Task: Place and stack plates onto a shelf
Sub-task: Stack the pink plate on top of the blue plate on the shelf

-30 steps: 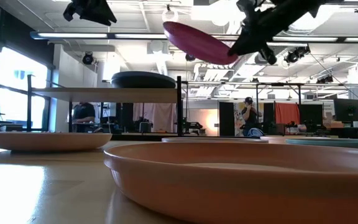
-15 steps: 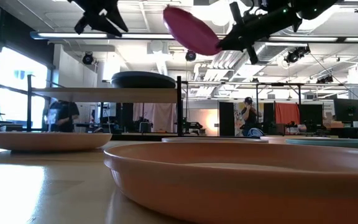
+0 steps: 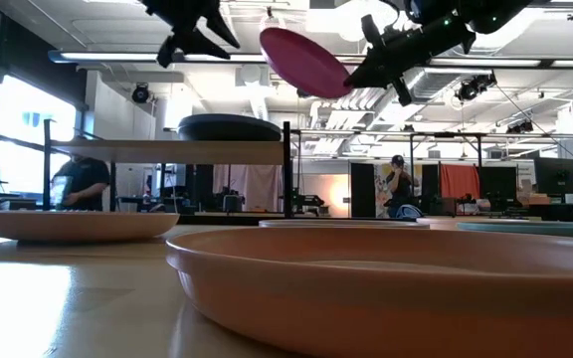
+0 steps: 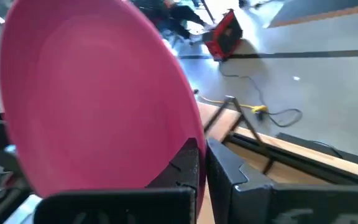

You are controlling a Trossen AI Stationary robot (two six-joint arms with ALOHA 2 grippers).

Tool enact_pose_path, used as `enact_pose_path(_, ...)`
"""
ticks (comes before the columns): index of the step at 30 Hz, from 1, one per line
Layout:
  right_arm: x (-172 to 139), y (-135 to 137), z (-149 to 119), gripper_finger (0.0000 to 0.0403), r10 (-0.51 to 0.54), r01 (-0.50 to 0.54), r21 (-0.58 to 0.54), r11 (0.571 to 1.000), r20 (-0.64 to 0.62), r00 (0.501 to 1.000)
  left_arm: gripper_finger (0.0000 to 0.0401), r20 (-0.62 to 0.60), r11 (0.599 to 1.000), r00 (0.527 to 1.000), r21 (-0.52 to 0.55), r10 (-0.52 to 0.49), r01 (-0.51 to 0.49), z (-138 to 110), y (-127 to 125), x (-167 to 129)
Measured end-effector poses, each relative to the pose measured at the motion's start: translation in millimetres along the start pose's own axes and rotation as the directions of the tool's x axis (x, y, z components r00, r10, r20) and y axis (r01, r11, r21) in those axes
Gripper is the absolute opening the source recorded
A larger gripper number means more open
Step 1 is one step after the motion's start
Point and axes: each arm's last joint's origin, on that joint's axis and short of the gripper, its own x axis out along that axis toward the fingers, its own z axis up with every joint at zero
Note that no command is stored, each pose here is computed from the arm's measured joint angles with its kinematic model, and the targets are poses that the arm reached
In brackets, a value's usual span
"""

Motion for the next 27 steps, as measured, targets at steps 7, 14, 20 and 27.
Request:
enact_pose_path(7, 0, -5, -4, 0.0, -0.096, 0.096, 0.009, 0.995, -0.019, 0.995, 0.0106, 0.024, 0.997, 1.0, -0.08, -0.016, 0.018, 3, 2, 15)
enact_pose_path(14, 0, -6, -4, 0.0, -0.116, 0.117, 0.028, 0.993, -0.011, 0.993, 0.0106, -0.003, 0.998, 1.0, -0.06, -0.019, 0.019, -4, 1, 26)
enact_pose_path(20, 0, -6, -5, 0.0, -0.121, 0.122, 0.051, 0.991, -0.014, 0.993, 0.0106, -0.028, 0.999, 1.0, -0.048, -0.01, 0.009, -11, 1, 36)
enact_pose_path(27, -1, -7, -6, 0.0, -0.13, 0.131, 0.05, 0.99, -0.029, 0.991, 0.0106, -0.002, 0.998, 0.998, -0.023, -0.056, 0.056, -11, -3, 45)
